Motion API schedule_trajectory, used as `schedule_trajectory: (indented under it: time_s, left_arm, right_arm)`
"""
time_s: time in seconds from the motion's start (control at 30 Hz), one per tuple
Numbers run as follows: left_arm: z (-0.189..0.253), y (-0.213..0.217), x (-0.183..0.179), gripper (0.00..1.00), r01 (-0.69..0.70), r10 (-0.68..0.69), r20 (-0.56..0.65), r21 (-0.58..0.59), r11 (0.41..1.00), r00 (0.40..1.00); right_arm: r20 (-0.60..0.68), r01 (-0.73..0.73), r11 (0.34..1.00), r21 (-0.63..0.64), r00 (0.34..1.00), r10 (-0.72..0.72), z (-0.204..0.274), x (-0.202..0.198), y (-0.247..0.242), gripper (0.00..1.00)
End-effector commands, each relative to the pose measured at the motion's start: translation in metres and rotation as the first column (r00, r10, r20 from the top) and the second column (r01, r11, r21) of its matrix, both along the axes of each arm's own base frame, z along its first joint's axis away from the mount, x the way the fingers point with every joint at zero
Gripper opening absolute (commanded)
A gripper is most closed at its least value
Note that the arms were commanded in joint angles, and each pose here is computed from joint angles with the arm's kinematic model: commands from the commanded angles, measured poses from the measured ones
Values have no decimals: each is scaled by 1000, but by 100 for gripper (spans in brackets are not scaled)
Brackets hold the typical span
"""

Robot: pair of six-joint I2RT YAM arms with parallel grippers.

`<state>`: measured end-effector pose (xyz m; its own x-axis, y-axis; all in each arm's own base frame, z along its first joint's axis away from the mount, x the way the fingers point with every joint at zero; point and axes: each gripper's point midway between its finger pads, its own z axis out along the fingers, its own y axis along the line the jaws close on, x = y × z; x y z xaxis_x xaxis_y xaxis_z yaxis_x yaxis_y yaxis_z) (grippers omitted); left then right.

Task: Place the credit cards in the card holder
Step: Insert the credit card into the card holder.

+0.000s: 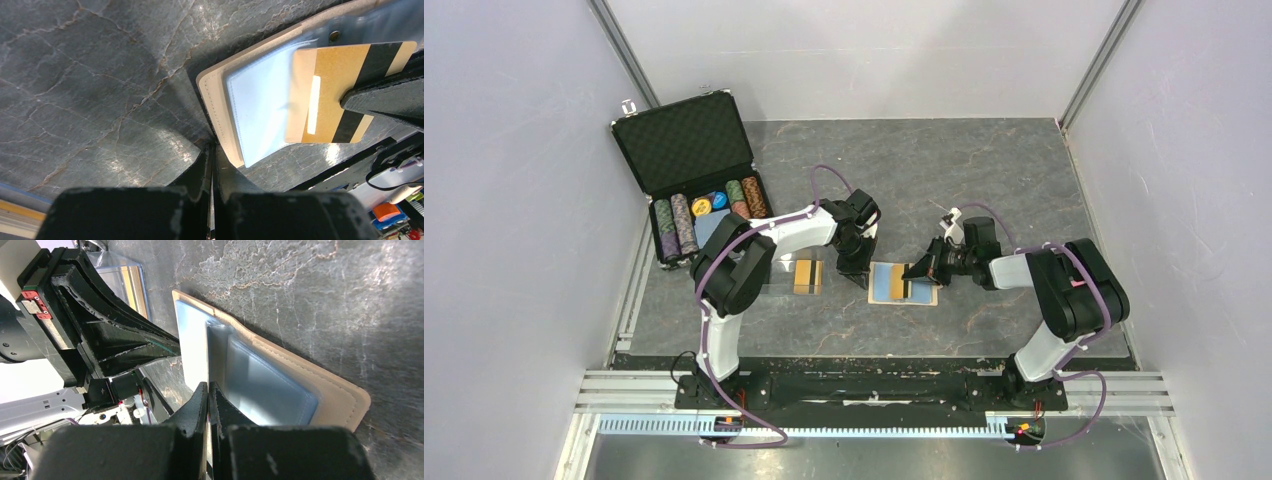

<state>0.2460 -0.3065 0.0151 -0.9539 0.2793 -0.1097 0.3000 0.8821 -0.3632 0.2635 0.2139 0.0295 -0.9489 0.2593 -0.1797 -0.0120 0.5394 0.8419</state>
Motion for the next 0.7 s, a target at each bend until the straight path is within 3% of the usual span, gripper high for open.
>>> schedule_trajectory:
  time_s: [0.0, 0.67]
  left_arm:
    - [-11, -4, -2, 2, -15, 16, -22, 20, 1000, 1000]
    - [1, -7, -2, 2, -58, 58, -20, 1, 998, 998]
  right_arm:
    - [23, -3, 1000, -3, 1000, 3, 2, 1, 1, 0]
    - [32, -47, 999, 4, 998, 47, -1, 11, 33, 0]
